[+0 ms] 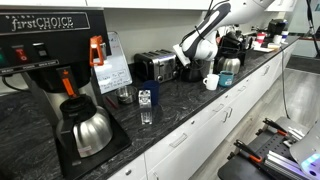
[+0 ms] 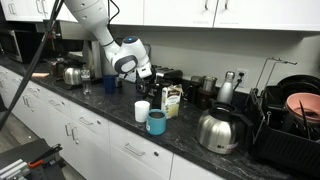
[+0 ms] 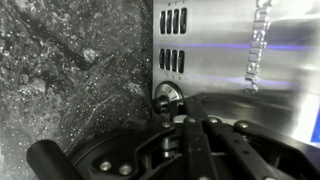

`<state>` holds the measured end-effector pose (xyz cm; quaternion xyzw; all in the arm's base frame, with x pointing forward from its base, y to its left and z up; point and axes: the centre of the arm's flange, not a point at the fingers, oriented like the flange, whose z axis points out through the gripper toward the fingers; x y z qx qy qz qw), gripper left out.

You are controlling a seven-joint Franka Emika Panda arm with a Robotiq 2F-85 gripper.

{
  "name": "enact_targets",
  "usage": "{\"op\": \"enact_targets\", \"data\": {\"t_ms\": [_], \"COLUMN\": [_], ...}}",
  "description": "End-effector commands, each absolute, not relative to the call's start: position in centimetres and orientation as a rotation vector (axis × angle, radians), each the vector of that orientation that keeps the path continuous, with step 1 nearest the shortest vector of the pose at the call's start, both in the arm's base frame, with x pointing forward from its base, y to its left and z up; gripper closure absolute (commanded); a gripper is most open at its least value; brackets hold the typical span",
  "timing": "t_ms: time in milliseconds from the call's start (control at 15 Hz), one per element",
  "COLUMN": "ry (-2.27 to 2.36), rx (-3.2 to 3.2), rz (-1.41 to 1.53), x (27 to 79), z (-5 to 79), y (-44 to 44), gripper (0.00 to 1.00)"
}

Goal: Push down the toaster lever to the right.

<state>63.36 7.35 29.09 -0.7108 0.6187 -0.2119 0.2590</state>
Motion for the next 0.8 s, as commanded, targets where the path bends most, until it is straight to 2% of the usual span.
{"op": "enact_targets", "data": {"t_ms": [0,733], "ry": [1.634,1.539], "rx": [-1.984,-1.968], "rz": [-0.496,-0.536], "x": [62.3,63.2], "z": [28.3,30.8], "y": [7.1,7.5], "gripper": [1.00,1.00]}}
